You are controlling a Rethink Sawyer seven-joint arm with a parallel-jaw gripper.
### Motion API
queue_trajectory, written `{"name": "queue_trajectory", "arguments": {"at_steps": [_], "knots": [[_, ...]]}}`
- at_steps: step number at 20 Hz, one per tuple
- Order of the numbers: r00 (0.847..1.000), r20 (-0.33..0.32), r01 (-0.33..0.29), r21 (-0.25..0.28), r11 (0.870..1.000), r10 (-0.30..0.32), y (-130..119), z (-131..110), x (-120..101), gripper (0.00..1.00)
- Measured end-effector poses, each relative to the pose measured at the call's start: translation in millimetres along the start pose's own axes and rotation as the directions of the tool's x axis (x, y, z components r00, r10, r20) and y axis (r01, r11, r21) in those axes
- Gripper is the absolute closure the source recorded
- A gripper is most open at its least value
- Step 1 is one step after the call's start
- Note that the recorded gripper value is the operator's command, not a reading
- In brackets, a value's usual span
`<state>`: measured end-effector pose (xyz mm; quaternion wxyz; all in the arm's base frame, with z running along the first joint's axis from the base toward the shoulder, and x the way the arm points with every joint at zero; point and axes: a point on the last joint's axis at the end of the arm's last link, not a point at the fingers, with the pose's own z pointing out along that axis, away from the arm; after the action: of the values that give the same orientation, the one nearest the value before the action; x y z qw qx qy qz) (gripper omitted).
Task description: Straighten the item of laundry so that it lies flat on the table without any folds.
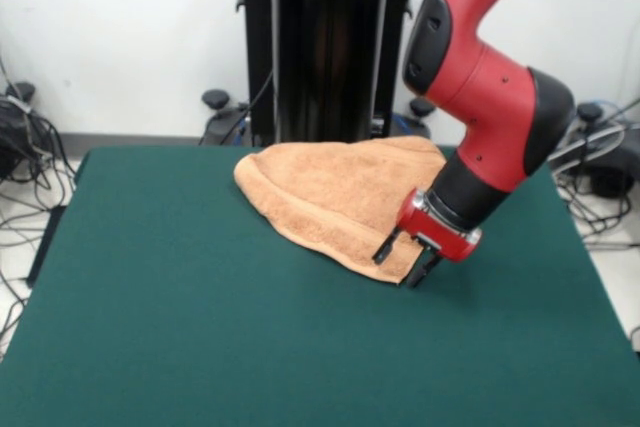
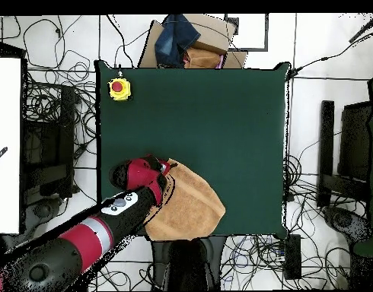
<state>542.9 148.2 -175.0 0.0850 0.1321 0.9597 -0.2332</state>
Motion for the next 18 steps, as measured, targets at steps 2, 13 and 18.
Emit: {"name": "queue_trajectory", "arguments": {"at_steps": [2, 13, 18], "knots": [[1.000, 0.000, 0.003, 0.001, 1.000, -0.003, 0.8, 0.1, 1.4, 0.00], [1.000, -0.004, 0.012, 0.007, 1.000, -0.012, 1.2, 4.3, 7.8, 0.00], [1.000, -0.004, 0.012, 0.007, 1.000, -0.012, 1.3, 4.3, 7.8, 0.00]]}}
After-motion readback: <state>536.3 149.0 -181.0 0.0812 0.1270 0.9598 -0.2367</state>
